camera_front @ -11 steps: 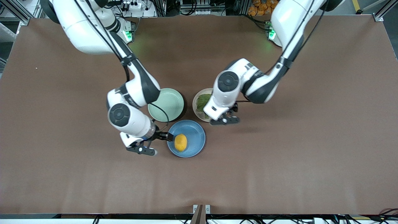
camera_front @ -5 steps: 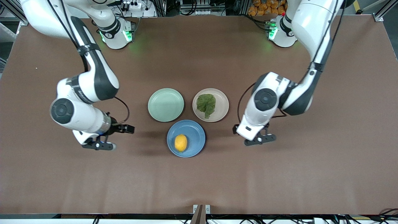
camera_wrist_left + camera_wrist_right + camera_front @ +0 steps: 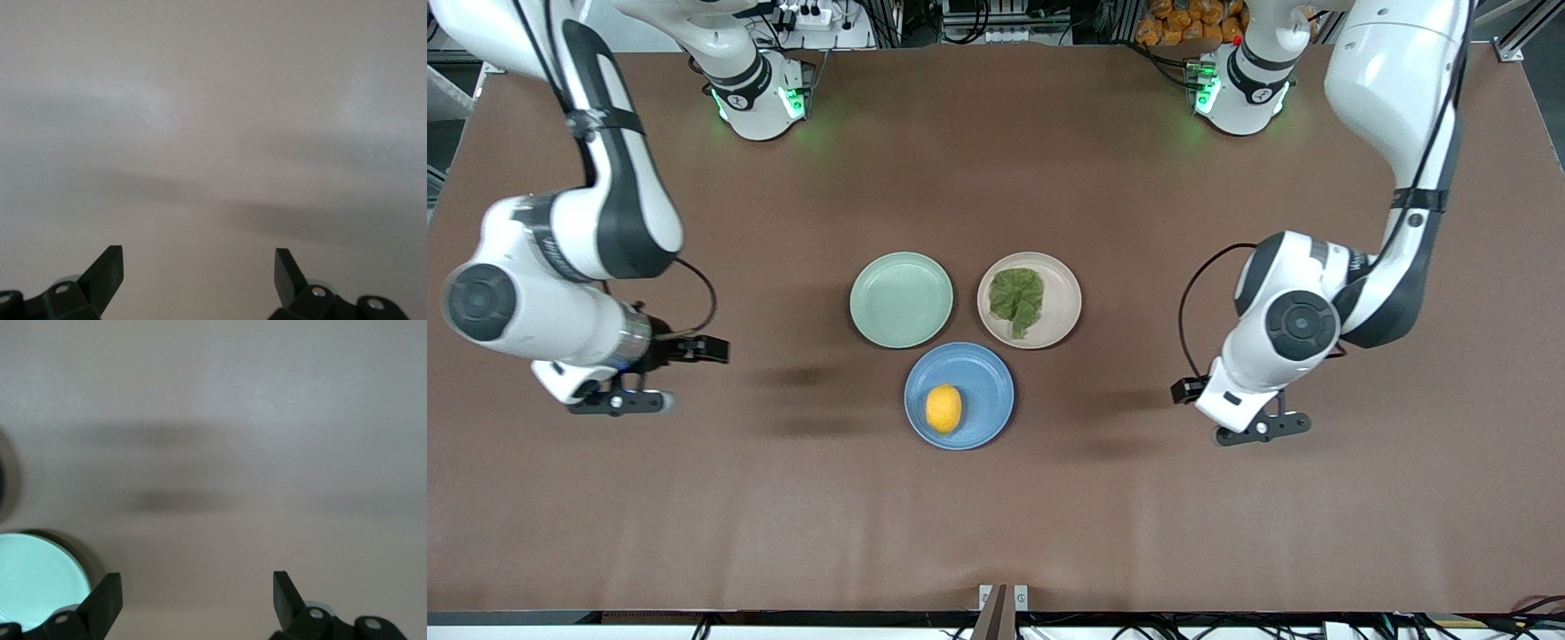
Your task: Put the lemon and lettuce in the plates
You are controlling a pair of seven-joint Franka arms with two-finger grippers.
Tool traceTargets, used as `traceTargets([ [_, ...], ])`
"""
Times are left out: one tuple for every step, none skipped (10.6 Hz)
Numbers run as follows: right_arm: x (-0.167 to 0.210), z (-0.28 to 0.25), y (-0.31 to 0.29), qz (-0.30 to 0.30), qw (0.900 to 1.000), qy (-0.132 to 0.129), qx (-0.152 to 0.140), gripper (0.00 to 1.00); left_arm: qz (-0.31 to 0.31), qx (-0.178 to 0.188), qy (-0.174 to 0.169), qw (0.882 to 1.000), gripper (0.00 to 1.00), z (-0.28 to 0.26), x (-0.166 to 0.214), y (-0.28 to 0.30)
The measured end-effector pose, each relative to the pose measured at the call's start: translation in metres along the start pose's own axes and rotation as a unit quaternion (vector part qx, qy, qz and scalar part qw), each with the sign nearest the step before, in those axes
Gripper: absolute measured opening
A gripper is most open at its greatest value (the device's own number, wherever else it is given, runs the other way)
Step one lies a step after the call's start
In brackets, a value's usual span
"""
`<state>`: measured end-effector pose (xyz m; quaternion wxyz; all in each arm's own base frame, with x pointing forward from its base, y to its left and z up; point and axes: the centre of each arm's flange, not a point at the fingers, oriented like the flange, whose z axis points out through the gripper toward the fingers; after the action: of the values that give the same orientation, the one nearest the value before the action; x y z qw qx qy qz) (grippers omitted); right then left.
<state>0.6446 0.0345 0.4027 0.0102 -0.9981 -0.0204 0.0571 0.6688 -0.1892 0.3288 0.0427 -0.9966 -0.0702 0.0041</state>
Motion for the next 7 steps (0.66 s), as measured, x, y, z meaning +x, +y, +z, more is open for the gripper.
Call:
traceTargets([
  [-0.006,-0.013,0.026,-0.008,1.000,0.000,-0.005,1.00,0.005,0.004,-0.007,1.000,1.00,-0.007,-0.003,-0.015],
  [-0.014,-0.027,0.046,-0.012,1.000,-0.001,-0.008,1.00,0.011,0.005,-0.015,1.000,1.00,-0.012,-0.009,-0.030],
  [-0.023,-0.042,0.058,-0.008,1.000,0.000,-0.009,1.00,0.019,0.003,-0.030,0.999,1.00,-0.012,-0.020,-0.046],
  [-0.032,-0.057,0.066,-0.003,1.000,0.002,-0.011,1.00,0.026,0.004,-0.044,0.999,1.00,-0.010,-0.033,-0.061],
  [-0.042,-0.072,0.073,0.001,1.000,0.002,-0.012,1.00,0.032,0.005,-0.056,0.998,1.00,-0.008,-0.048,-0.074],
  [-0.052,-0.086,0.077,0.002,1.000,-0.001,-0.017,1.00,0.034,0.009,-0.062,0.997,1.00,-0.010,-0.063,-0.084],
  [-0.060,-0.101,0.078,0.002,1.000,-0.008,-0.024,1.00,0.036,0.013,-0.065,0.997,1.00,-0.013,-0.076,-0.091],
])
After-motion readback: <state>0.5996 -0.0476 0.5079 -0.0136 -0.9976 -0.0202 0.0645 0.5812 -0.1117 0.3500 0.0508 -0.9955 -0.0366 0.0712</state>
